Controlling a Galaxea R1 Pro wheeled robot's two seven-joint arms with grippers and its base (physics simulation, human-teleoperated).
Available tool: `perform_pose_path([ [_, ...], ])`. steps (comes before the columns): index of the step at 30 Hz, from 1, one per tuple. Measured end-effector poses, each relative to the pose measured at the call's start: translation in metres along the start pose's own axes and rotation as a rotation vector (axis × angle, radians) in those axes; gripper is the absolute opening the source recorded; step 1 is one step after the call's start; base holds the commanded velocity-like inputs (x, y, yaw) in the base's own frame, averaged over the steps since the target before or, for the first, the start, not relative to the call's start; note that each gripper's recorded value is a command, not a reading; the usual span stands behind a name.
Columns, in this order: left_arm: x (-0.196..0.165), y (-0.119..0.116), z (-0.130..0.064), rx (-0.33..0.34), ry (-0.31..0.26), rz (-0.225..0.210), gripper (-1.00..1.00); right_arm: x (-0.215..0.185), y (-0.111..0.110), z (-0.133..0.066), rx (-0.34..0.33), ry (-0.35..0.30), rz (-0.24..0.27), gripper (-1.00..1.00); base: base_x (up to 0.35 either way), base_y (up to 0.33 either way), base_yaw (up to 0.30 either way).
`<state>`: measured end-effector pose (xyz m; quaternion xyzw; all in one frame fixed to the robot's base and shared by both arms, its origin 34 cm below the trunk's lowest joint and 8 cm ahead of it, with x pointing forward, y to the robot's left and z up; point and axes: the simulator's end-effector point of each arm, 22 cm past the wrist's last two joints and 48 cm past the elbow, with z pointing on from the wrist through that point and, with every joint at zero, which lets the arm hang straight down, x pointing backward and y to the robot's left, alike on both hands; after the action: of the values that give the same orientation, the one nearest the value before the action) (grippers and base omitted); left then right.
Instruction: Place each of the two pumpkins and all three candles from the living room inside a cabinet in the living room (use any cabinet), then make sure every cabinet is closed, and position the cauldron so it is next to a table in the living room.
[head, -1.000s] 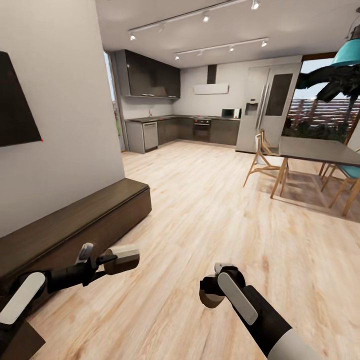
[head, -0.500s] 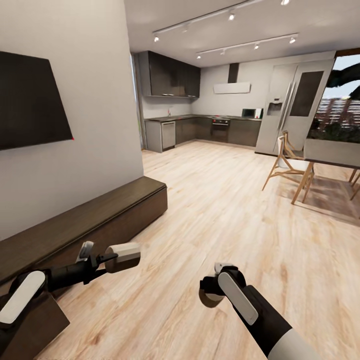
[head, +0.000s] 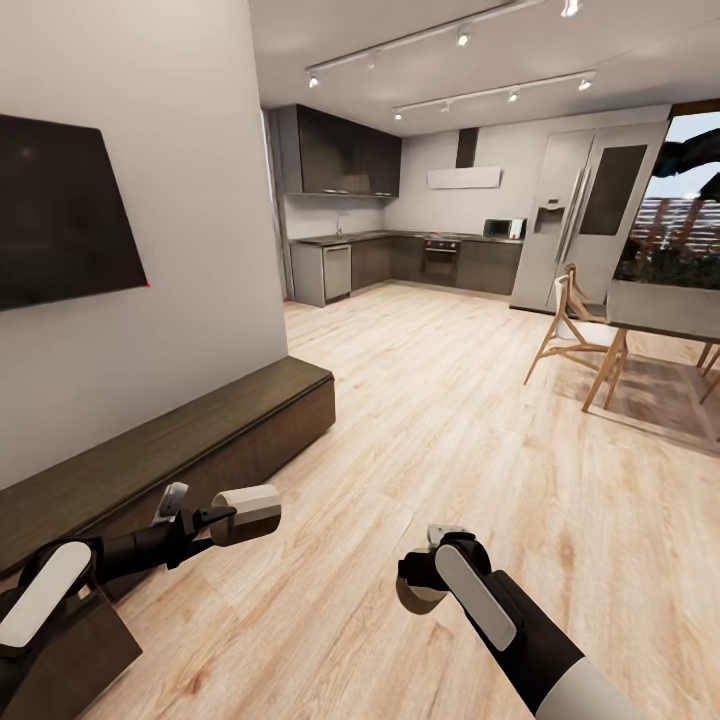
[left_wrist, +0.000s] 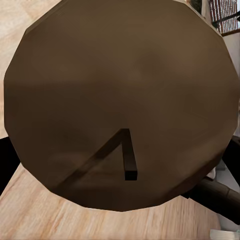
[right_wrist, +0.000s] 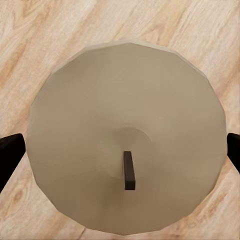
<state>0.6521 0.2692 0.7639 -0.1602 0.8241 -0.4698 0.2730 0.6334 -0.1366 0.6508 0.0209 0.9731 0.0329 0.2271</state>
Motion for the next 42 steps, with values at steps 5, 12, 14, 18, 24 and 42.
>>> perform_pose_path([
  [5,-0.004,-0.007,-0.004,-0.003,-0.001,0.001,-1.00,-0.005,0.001,-0.008,-0.007,0.004,0.013,-1.00,0.000,0.000,0.000],
  [12,-0.010,-0.019,-0.009,-0.003,-0.001,0.001,-1.00,-0.012,0.002,-0.019,-0.009,0.005,0.014,-1.00,0.000,0.000,0.029],
  [14,-0.011,-0.021,-0.011,-0.004,-0.001,0.002,-1.00,-0.015,0.003,-0.023,-0.010,0.003,0.013,-1.00,0.000,0.000,0.002],
  [18,-0.014,-0.028,-0.013,-0.004,-0.001,0.001,-1.00,-0.026,0.008,-0.035,-0.025,-0.018,0.016,-1.00,0.000,0.000,0.000],
  [24,-0.018,-0.037,-0.017,-0.003,-0.001,0.000,-1.00,-0.035,0.012,-0.048,-0.032,-0.030,0.012,-1.00,0.000,0.000,0.043],
  [42,-0.042,-0.041,-0.048,-0.074,-0.021,0.012,-1.00,-0.048,0.011,-0.072,-0.011,-0.025,0.003,-1.00,0.000,0.000,0.261],
])
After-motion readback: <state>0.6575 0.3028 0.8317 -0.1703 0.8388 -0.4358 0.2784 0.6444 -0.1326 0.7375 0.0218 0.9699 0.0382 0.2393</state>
